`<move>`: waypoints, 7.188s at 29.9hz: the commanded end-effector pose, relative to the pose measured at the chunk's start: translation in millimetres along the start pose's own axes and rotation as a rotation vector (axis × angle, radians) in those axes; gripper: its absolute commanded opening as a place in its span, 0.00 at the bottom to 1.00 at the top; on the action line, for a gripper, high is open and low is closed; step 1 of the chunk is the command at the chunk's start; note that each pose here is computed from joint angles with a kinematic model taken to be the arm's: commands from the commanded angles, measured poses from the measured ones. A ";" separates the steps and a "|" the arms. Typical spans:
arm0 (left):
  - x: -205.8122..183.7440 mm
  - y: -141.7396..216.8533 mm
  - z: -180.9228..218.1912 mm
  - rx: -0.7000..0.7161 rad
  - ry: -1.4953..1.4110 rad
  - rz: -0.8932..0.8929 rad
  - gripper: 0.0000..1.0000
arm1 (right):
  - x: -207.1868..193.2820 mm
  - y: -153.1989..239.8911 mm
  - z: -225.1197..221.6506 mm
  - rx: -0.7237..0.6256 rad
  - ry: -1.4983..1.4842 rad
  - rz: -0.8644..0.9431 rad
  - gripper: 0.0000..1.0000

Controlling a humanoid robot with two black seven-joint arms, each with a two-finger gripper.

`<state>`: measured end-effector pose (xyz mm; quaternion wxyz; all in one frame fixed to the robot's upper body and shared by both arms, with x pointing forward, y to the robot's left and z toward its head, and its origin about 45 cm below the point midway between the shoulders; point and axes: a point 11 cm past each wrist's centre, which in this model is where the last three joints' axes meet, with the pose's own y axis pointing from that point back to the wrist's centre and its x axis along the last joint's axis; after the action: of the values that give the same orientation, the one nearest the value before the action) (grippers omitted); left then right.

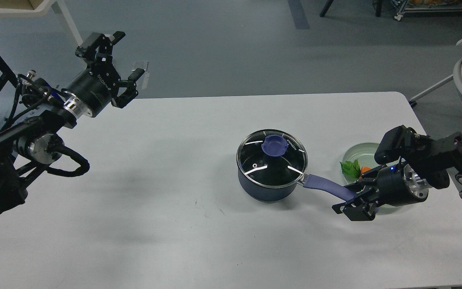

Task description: Open pot lid

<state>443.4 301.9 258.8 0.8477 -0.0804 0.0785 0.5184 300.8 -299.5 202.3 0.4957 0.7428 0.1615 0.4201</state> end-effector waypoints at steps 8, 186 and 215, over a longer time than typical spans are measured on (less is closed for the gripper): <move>-0.9 -0.5 0.6 -0.006 -0.002 -0.003 0.99 | 2.8 2.7 4.2 -0.014 0.001 0.005 0.40; 66.9 201.1 -69.4 0.591 -1.620 -0.591 0.98 | 3.1 5.3 5.6 -0.019 -0.005 0.012 0.33; 54.1 15.8 21.3 0.120 0.015 0.177 0.99 | 1.1 5.5 5.8 -0.018 -0.010 0.009 0.38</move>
<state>453.6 361.9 269.0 0.7975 -0.0213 0.1116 0.5925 305.3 -304.8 207.0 0.5014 0.7409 0.1513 0.4204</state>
